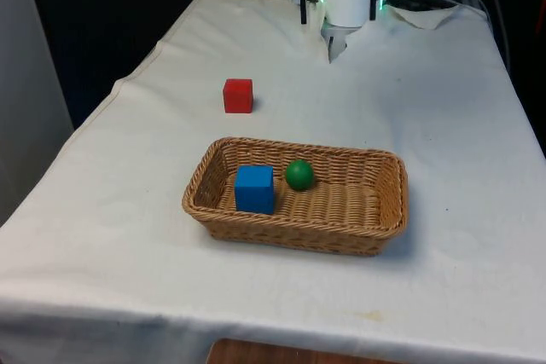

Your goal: Place all non-red objects into the basket.

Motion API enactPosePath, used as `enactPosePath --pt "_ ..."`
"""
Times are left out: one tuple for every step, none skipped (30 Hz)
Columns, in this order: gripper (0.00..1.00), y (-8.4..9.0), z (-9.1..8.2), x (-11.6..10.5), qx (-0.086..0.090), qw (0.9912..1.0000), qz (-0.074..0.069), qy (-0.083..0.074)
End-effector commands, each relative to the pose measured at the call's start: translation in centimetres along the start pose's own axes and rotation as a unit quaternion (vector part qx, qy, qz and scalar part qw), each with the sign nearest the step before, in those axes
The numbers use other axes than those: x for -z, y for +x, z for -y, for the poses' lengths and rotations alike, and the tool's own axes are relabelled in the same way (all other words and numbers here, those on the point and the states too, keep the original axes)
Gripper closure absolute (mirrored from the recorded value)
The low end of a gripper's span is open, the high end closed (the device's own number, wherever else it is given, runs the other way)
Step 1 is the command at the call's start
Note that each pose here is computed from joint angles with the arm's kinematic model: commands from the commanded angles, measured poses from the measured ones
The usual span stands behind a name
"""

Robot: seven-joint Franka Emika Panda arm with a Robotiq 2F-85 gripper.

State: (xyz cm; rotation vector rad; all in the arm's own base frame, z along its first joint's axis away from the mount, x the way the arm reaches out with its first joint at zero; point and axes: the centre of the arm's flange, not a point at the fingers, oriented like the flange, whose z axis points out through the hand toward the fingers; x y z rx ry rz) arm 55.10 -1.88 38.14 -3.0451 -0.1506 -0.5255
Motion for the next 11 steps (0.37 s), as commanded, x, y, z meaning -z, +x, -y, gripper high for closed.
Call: enactPosePath --pt "0.0 -0.22 -0.13 0.07 0.0 0.99997 -0.004 -0.006" --pt "0.0 -0.35 -0.12 0.08 0.0 0.99997 -0.004 -0.006" --pt "0.0 -0.32 0.02 0.16 0.001 1.0 -0.002 0.0" --pt "0.0 -0.44 -0.11 0.07 0.0 0.99998 -0.003 -0.006" --pt "0.0 -0.48 -0.11 0.08 0.0 0.99998 -0.003 -0.005" --pt "0.0 -0.45 -0.11 0.11 0.0 0.99998 -0.003 -0.005" --pt "0.0 -0.44 -0.12 0.08 0.0 0.99998 -0.003 -0.005" --pt "0.0 -0.45 -0.12 0.11 0.0 0.99999 -0.002 -0.004" --pt "0.0 -0.46 -0.12 0.1 0.0 0.99999 -0.002 -0.003" --pt "0.0 -0.44 -0.07 0.15 0.0 0.99999 -0.003 -0.002" --pt "0.0 -0.49 -0.02 0.18 0.001 1.0 -0.002 0.0"
